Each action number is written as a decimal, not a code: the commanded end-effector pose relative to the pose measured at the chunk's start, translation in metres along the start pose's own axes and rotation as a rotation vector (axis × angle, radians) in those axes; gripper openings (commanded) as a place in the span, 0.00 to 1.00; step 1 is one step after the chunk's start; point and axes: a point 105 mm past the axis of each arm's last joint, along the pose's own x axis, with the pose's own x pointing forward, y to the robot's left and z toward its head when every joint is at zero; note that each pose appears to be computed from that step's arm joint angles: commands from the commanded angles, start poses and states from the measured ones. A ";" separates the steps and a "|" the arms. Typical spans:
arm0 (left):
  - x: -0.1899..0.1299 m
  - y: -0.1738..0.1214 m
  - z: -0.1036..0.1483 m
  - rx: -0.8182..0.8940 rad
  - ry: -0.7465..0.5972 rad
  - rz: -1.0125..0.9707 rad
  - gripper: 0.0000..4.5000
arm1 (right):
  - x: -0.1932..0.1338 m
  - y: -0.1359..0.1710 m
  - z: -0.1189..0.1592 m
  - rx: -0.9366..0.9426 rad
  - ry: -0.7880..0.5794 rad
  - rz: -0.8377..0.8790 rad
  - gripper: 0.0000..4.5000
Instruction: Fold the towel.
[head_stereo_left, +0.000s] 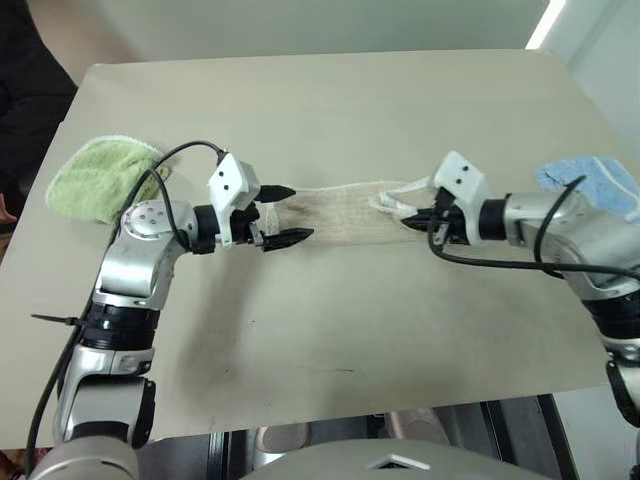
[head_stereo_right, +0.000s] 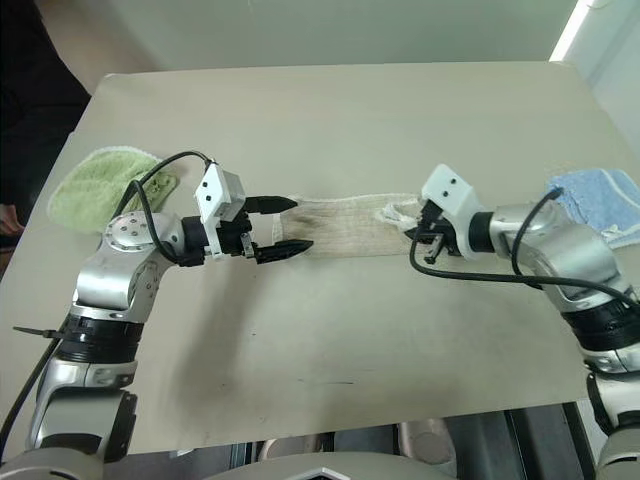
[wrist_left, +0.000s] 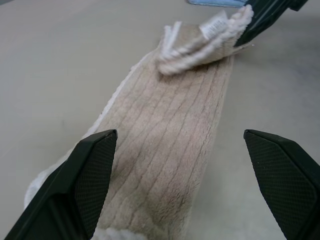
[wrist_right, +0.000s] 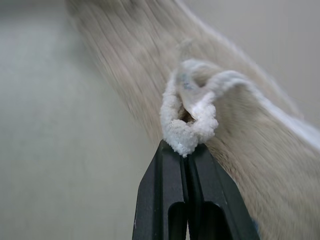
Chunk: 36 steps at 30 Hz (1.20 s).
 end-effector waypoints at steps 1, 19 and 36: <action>-0.003 -0.001 0.011 0.037 -0.027 0.007 0.97 | -0.002 -0.002 0.005 -0.040 -0.011 0.002 0.00; 0.004 -0.004 0.012 0.034 -0.034 -0.012 0.97 | 0.013 -0.021 0.002 0.017 -0.013 -0.114 0.00; 0.004 -0.004 0.012 0.034 -0.034 -0.012 0.97 | 0.013 -0.021 0.003 0.018 -0.012 -0.115 0.00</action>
